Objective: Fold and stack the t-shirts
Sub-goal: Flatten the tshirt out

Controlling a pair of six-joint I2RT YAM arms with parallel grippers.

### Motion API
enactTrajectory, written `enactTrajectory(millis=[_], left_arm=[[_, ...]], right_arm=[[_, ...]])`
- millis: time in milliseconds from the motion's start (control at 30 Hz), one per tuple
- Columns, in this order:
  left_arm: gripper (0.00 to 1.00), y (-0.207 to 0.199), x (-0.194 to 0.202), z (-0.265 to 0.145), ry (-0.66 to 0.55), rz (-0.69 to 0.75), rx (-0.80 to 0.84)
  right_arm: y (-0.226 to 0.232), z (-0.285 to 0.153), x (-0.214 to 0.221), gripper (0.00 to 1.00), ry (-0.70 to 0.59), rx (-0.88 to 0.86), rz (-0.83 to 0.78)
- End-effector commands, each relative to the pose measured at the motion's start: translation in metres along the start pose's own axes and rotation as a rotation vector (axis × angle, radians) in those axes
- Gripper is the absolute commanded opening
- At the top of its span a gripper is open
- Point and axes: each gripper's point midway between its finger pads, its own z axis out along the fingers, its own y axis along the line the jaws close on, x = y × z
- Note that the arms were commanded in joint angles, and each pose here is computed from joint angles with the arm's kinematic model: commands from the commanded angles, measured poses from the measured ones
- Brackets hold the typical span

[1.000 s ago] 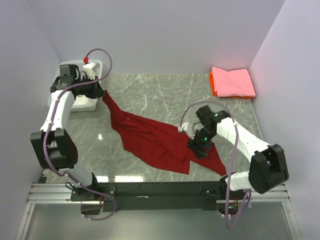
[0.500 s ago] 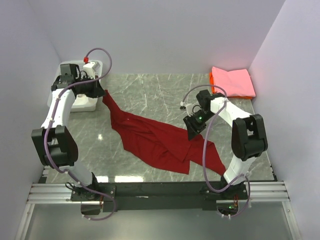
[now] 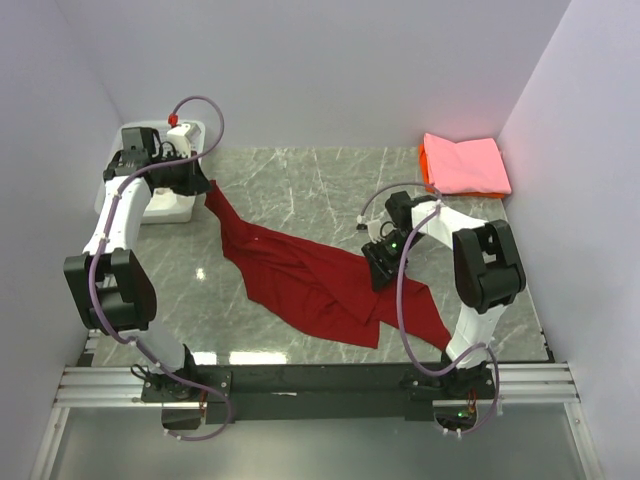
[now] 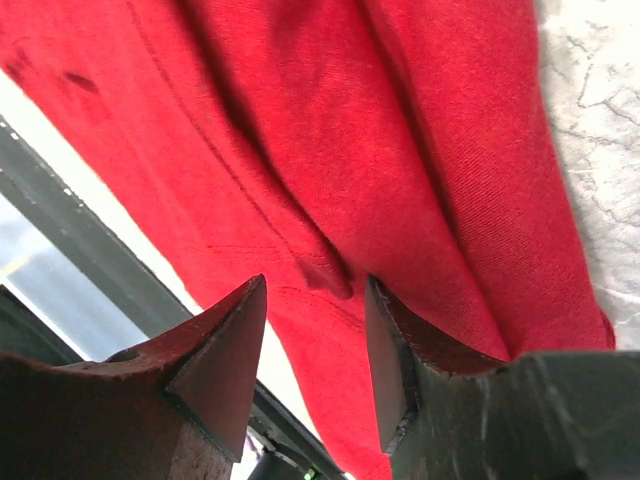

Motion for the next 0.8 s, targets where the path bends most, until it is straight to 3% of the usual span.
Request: enactTrajectory(millis=[0, 267, 467, 567, 633, 667, 767], left_arm=[[0.00, -0.004, -0.020, -0.004, -0.044, 0.039, 0.007], [0.00, -0.002, -0.021, -0.003, -0.042, 0.036, 0.006], [0.00, -0.003, -0.022, -0.002, -0.044, 0.036, 0.007], [0.00, -0.003, -0.022, -0.003, -0.048, 0.033, 0.008], [0.00, -0.004, -0.022, -0.003, -0.049, 0.032, 0.011], [0.00, -0.004, -0.023, -0.003, -0.052, 0.032, 0.012], [0.00, -0.006, -0.025, -0.006, -0.057, 0.023, 0.017]], right_arm=[[-0.007, 0.005, -0.005, 0.52, -0.014, 0.032, -0.001], [-0.006, 0.013, 0.005, 0.50, 0.026, 0.010, -0.003], [0.011, 0.006, 0.009, 0.39, 0.032, -0.053, -0.021], [0.012, 0.005, 0.008, 0.29, 0.026, -0.056, -0.026], [0.011, 0.002, 0.005, 0.16, 0.016, -0.047, -0.032], [0.012, -0.004, 0.001, 0.04, 0.004, -0.038, -0.039], [0.010, -0.032, -0.015, 0.00, -0.073, 0.013, -0.064]])
